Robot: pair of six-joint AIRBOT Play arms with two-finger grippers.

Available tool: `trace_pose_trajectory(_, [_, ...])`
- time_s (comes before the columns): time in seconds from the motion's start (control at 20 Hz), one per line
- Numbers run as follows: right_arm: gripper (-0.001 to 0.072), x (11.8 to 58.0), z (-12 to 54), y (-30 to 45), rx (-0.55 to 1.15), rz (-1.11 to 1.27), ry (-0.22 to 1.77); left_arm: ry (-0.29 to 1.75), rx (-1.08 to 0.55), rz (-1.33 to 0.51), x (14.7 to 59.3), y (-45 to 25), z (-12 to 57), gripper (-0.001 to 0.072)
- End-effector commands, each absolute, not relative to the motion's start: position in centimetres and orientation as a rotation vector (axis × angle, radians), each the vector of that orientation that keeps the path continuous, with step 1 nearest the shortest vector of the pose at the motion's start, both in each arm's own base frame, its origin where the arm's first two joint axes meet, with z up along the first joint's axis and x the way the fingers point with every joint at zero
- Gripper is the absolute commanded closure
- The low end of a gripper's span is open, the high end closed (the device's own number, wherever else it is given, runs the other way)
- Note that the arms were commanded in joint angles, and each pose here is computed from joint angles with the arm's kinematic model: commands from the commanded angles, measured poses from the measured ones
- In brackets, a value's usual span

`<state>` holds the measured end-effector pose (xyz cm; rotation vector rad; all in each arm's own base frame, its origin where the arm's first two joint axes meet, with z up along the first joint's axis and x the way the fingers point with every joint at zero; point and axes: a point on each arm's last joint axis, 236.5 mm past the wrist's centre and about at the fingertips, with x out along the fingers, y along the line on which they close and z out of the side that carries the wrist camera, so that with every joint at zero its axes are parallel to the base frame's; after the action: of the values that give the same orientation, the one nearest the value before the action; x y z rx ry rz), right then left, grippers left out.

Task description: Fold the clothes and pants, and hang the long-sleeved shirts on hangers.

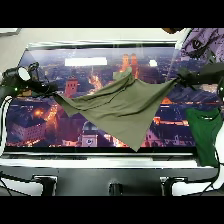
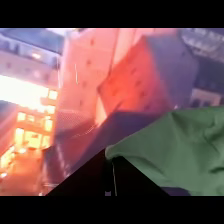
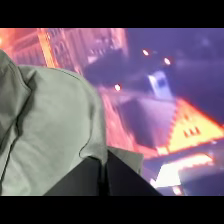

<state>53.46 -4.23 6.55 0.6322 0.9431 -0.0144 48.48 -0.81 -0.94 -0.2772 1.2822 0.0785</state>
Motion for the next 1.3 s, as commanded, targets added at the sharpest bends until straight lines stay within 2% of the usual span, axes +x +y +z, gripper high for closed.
trace_pose_trajectory(0.0, [0.0686, 55.0, 6.2, -3.8, 0.652, -0.015, 0.939, 1.3, -0.264, 0.063, 48.2, -1.8, -1.3, 0.069])
trace_pose_trajectory(0.05, [0.0685, 55.3, 6.9, -4.0, 0.649, -0.019, 0.912, 1.3, -0.262, 0.06, 48.2, -1.9, -1.3, 0.0689])
trace_pose_trajectory(0.1, [0.064, 55.1, 7.7, -4.4, 0.643, -0.022, 0.896, 1.303, -0.262, 0.06, 48.1, -2.0, -1.3, 0.069])
trace_pose_trajectory(0.2, [0.0155, 52.8, 8.9, -4.6, 0.616, -0.004, 0.946, 1.315, -0.26, 0.059, 47.9, -2.0, -1.4, 0.069])
trace_pose_trajectory(0.35, [0.0169, 46.3, 7.7, -6.0, 0.419, 0.042, 1.168, 1.327, -0.26, 0.06, 47.6, -2.0, -1.4, 0.069])
trace_pose_trajectory(0.4, [0.0172, 44.5, 7.5, -6.7, 0.409, 0.042, 1.205, 1.334, -0.259, 0.061, 47.4, -1.9, -1.5, 0.069])
trace_pose_trajectory(0.55, [0.0177, 40.4, 6.2, -6.4, 0.59, 0.054, 1.189, 1.344, -0.259, 0.061, 47.2, -2.0, -1.5, 0.0689])
trace_pose_trajectory(0.8, [0.0173, 29.8, -1.4, 5.3, 0.847, 0.209, 1.363, 1.344, -0.259, 0.061, 47.2, -2.0, -1.5, 0.069])
trace_pose_trajectory(1.05, [0.0172, 22.0, -7.7, 12.7, 0.842, 0.229, 1.512, 1.344, -0.258, 0.061, 47.2, -2.0, -1.5, 0.0689])
trace_pose_trajectory(1.25, [0.0174, 21.4, -9.0, 14.9, 0.797, 0.229, 1.511, 1.344, -0.259, 0.061, 47.2, -2.0, -1.5, 0.0689])
